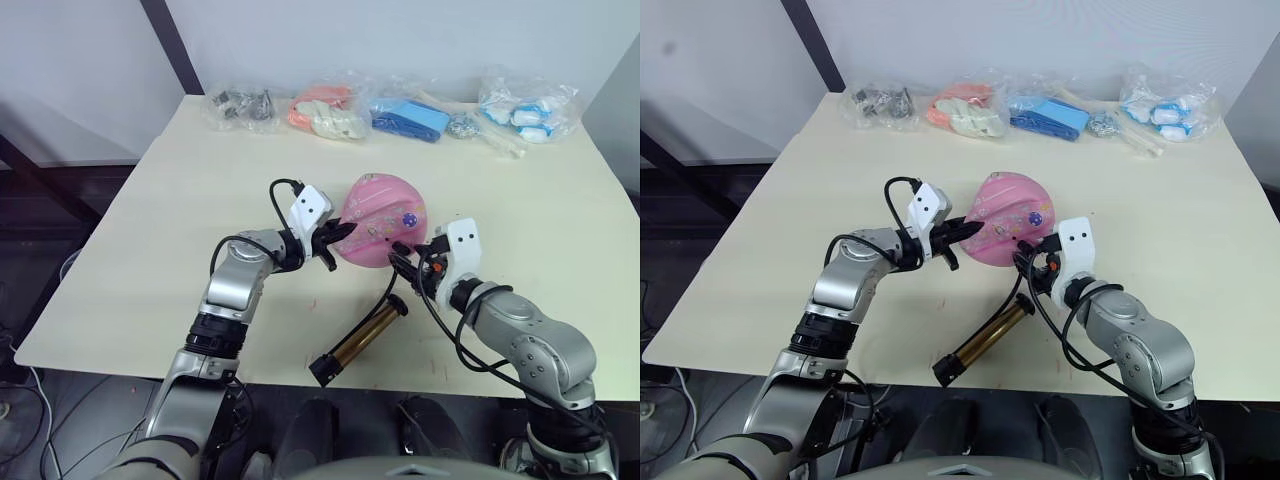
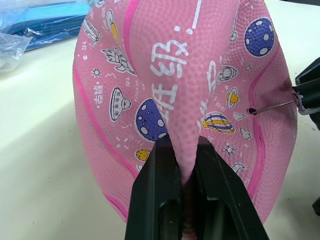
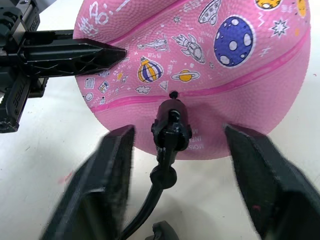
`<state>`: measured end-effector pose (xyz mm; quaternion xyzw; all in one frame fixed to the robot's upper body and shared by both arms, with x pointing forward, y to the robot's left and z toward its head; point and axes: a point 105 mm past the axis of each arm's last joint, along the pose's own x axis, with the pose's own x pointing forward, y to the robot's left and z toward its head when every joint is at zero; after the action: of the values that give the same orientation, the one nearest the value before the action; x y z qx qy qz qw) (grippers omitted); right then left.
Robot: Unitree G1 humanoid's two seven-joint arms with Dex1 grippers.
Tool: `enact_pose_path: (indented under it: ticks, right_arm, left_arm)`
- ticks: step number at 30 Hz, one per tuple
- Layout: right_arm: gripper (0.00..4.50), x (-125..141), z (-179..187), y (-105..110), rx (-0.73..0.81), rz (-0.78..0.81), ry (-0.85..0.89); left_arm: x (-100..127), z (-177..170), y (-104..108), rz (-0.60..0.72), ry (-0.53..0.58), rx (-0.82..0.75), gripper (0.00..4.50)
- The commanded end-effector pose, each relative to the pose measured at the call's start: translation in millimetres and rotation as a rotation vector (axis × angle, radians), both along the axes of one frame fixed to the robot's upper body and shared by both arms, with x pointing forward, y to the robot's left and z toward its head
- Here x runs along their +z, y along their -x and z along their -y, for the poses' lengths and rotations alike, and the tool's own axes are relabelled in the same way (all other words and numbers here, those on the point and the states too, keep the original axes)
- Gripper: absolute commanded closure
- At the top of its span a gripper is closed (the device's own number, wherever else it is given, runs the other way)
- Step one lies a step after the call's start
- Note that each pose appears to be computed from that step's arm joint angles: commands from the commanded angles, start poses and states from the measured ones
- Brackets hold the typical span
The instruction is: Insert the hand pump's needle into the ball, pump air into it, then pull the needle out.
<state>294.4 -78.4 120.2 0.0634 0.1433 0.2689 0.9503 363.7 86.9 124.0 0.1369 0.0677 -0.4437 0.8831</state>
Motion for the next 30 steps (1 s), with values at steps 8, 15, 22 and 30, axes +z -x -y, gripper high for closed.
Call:
enact_pose_path:
  ticks: [8, 15, 22, 30]
  right_arm:
    - [1.47, 11.7, -4.4, -1.8, 0.01, 0.053, -0.02]
    - [2.17, 11.0, -4.6, -4.1, 0.01, 0.055, -0.017]
    - [4.16, 10.8, -5.7, -4.6, 0.012, 0.059, -0.014]
    - [4.16, 14.5, -9.5, -6.6, 0.058, 0.069, 0.095]
  left_arm:
    - [-34.7, 5.2, 10.5, -0.124, -0.055, -0.028, 4.5]
    - [-34.9, 5.0, 10.3, -0.124, -0.055, -0.028, 4.5]
    - [-35.0, 5.2, 11.1, -0.124, -0.055, -0.028, 4.5]
    - [-35.8, 6.4, 11.9, -0.128, -0.058, -0.038, 4.5]
